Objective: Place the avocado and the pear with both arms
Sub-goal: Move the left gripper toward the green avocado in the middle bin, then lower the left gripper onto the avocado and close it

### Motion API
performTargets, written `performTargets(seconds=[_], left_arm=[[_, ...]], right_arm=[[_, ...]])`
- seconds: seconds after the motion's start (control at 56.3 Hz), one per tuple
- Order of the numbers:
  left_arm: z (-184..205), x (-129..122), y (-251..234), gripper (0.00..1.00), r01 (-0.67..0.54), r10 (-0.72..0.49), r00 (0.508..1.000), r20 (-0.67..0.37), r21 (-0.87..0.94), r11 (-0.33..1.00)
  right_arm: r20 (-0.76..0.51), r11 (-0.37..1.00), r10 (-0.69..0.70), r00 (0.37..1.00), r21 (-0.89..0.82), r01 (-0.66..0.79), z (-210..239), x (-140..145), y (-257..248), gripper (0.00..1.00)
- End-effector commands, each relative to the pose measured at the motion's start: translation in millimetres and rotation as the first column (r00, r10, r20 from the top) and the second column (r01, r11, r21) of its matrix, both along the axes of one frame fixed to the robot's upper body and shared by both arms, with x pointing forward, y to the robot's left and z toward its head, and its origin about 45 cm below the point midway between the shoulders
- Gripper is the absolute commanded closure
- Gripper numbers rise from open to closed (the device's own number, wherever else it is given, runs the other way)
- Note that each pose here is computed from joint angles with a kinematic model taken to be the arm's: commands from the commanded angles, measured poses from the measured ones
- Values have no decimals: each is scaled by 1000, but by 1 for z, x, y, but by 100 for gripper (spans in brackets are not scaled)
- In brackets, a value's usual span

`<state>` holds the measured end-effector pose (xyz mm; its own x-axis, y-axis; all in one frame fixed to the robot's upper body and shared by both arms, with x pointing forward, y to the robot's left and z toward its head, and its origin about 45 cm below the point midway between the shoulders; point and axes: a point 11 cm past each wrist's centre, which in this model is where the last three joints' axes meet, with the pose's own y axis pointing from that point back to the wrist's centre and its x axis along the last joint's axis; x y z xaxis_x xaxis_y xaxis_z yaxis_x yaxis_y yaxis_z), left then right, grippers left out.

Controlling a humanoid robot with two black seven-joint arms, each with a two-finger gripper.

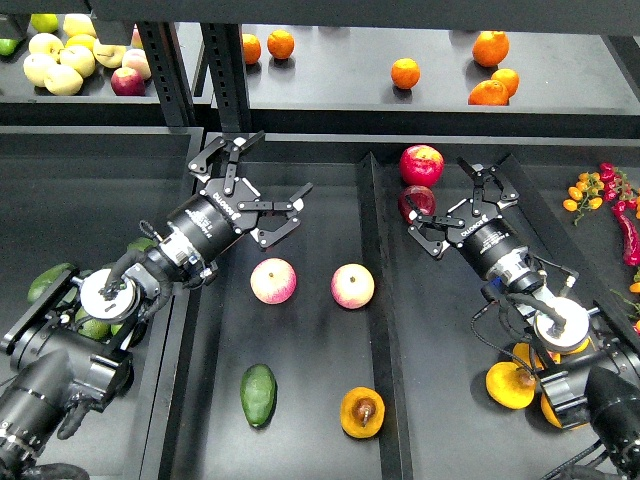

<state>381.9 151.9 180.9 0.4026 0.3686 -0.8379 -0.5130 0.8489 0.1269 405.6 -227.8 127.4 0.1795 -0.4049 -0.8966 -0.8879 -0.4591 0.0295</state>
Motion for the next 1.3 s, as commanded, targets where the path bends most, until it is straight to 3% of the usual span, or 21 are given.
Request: performTargets(seconds=[0.0,0.266,0.568,0.853,1.279], left_arm=[[-6,-7,9,7,112,-116,993,11,184,976],[-6,-16,27,7,300,-340,940,-15,510,806],[-50,-70,18,9,513,-555,816,-161,644,568],[-90,-98,25,9,587,-638,724,-261,719,372],[-134,-89,45,9,547,-620,712,-330,814,195]], right_arm=[[6,1000,-11,1000,7,11,3,2,-3,0],[10,999,-28,1000,15,28,5,5,-7,0],[7,999,-29,1000,12,29,4,5,-7,0],[4,999,-31,1000,13,31,3,5,-8,0],[-2,999,-34,999,14,34,1,3,-9,0]])
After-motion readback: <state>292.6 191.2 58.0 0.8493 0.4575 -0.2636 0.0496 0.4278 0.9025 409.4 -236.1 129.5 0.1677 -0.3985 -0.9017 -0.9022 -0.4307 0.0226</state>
